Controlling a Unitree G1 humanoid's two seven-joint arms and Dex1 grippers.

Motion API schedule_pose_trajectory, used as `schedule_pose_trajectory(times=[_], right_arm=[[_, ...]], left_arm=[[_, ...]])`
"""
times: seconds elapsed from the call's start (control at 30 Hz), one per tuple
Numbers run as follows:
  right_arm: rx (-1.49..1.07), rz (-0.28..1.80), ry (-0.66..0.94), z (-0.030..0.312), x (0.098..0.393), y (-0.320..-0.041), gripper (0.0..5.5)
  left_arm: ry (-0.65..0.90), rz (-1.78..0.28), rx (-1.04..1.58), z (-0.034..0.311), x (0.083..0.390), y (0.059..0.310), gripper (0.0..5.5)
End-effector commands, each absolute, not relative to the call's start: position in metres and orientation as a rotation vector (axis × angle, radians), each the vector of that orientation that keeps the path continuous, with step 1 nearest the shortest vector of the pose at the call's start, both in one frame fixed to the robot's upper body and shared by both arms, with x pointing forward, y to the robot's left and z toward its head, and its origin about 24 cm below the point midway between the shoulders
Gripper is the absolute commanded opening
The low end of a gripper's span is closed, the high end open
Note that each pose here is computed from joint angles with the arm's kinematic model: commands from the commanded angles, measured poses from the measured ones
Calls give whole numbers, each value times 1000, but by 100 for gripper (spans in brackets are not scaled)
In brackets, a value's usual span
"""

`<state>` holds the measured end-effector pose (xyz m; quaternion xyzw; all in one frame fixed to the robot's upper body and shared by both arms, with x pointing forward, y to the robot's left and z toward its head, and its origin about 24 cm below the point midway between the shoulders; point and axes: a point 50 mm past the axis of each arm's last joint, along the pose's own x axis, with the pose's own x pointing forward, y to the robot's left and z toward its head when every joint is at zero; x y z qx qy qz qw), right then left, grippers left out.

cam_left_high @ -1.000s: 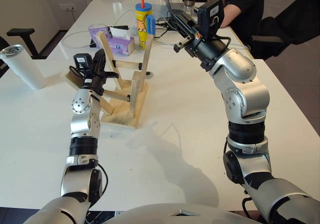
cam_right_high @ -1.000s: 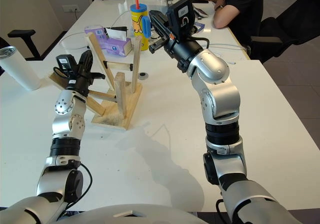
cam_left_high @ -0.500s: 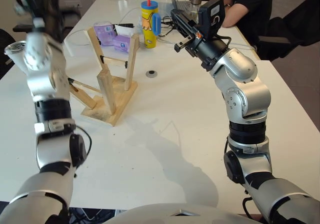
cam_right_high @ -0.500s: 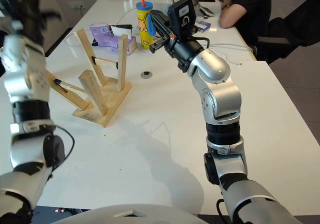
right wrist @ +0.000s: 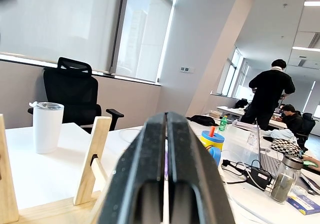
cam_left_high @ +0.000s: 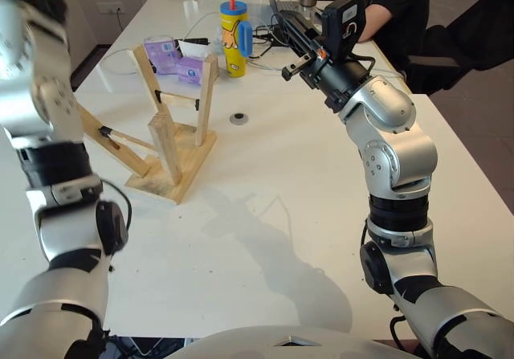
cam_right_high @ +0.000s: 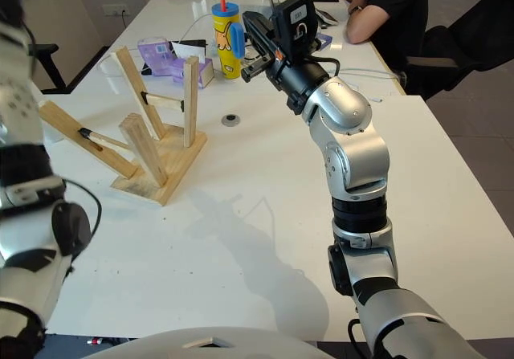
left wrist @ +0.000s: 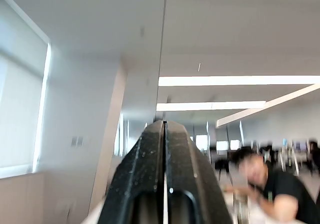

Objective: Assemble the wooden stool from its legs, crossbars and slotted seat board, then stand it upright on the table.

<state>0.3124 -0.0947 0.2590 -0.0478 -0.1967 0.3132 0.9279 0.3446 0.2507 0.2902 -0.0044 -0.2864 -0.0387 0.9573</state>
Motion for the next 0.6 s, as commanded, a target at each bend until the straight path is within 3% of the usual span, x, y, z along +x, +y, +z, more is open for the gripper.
schedule_pose_trajectory(times=[0.03,0.1,0.13,0.2,0.3,0.4,0.53,0.6], right_arm=[[-86,662,-386,260,308,-96,0],[-88,671,-387,261,309,-94,0],[-89,672,-388,262,309,-95,0],[-91,661,-392,263,309,-97,0],[-90,658,-394,262,310,-96,0],[-93,659,-397,262,310,-95,0],[-91,657,-398,262,311,-94,0],[-90,655,-398,261,310,-95,0]], left_arm=[[1037,188,-317,-131,150,253,2],[1329,133,-261,-166,61,225,2],[1367,107,-278,-170,42,213,2],[1354,77,-311,-173,40,199,2],[1240,54,-316,-169,74,194,2],[1034,76,-259,-147,142,215,2],[866,82,-199,-123,187,227,2],[649,76,-167,-90,228,231,2]])
